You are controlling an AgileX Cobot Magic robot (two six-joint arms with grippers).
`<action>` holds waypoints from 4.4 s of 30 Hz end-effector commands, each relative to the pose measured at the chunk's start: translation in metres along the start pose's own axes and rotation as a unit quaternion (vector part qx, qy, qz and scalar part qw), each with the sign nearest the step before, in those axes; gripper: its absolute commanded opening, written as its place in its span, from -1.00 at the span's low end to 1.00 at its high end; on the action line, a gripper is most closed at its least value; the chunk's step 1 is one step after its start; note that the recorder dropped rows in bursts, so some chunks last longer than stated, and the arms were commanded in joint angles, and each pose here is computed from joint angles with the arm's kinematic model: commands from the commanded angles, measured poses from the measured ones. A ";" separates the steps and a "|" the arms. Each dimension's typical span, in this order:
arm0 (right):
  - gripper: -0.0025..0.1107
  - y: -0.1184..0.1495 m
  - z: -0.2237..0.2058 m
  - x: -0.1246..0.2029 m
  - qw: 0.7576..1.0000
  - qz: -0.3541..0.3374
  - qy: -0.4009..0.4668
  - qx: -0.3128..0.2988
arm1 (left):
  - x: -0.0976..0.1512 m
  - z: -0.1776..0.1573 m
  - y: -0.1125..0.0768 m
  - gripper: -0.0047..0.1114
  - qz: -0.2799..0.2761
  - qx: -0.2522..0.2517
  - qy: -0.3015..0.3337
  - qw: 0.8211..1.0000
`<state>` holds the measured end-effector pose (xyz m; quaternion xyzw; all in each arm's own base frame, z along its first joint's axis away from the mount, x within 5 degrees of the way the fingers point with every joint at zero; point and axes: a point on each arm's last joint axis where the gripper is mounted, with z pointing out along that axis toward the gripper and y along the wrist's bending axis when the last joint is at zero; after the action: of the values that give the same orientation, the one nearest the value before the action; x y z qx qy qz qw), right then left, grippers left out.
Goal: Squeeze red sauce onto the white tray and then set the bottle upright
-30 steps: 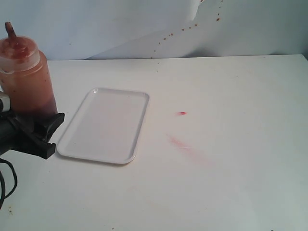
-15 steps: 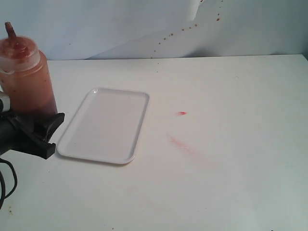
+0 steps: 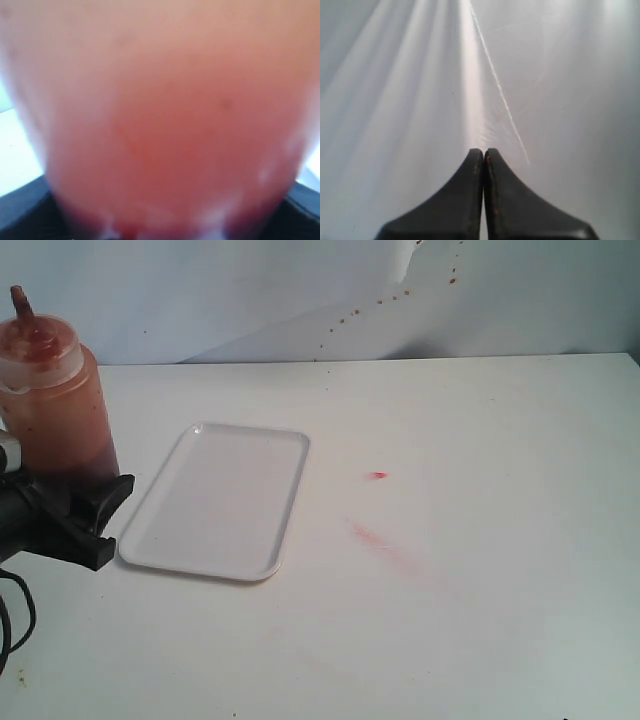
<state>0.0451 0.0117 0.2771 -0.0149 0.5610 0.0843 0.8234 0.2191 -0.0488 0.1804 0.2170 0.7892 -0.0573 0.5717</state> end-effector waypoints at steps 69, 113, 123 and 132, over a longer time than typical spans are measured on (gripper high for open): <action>-0.96 0.015 0.205 0.047 0.938 0.011 0.206 -0.279 | -0.027 0.009 0.021 -0.92 0.132 -0.072 -0.013 0.989; -0.96 0.011 0.205 0.050 0.940 0.001 0.220 -0.262 | -0.022 0.009 0.024 -0.92 0.150 -0.084 0.019 0.985; -0.96 0.011 0.205 0.050 0.940 0.001 0.221 -0.260 | -0.022 0.009 0.024 -0.92 0.150 -0.084 0.019 0.985; -0.96 0.013 0.203 0.054 0.930 -0.048 0.224 -0.286 | -0.021 0.009 0.024 -0.92 0.149 -0.082 0.024 0.985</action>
<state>0.2485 0.0537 0.3042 -0.2635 0.6878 0.2164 0.6409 0.2386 -0.0364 0.1916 0.2986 0.7762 0.0956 0.5470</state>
